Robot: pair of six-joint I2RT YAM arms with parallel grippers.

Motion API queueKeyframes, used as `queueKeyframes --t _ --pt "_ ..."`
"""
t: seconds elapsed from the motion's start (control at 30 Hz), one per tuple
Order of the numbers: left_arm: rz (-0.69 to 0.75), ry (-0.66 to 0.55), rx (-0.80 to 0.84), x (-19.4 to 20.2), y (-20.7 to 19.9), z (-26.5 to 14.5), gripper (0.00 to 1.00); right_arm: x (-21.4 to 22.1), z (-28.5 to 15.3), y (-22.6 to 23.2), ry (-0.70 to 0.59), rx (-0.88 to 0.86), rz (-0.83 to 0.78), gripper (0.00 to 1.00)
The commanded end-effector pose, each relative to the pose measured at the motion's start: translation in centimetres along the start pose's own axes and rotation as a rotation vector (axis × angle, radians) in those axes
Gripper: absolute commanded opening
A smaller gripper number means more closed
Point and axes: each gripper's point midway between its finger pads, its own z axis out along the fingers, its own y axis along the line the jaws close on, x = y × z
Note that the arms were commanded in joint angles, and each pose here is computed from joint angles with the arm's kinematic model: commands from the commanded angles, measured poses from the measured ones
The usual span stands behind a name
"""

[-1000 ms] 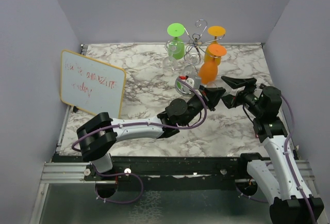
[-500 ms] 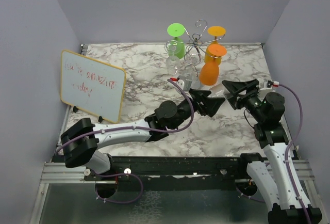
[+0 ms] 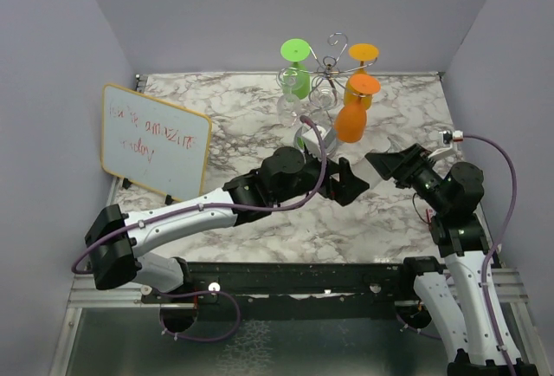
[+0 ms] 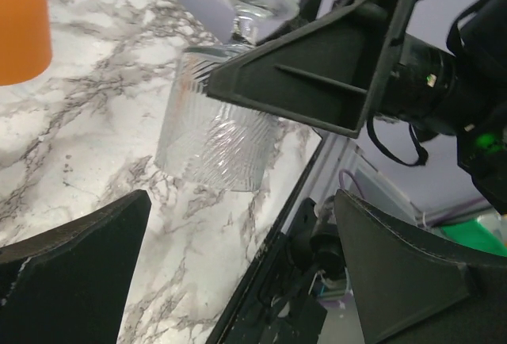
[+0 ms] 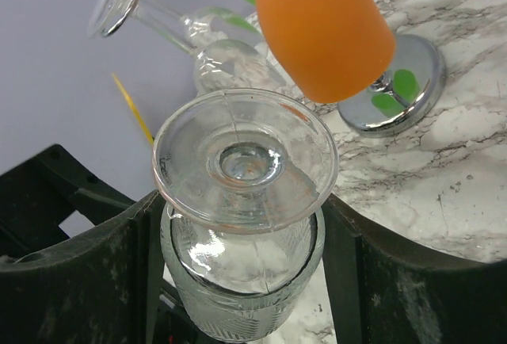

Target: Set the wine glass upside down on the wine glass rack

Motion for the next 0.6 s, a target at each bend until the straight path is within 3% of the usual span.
queueKeyframes --t 0.0,0.27,0.57 --pt "0.087 0.162 0.091 2.4 -1.2 -0.2 0.99 -0.7 -1.0 3.7 0.020 -0.155 -0.152 0.32" --pt "0.093 0.242 0.151 3.4 -2.3 1.7 0.99 0.1 -1.7 5.1 0.059 -0.222 -0.145 0.32" --pt "0.073 0.196 0.128 2.5 -2.2 2.8 0.98 0.6 -2.3 6.4 0.082 -0.294 -0.128 0.32"
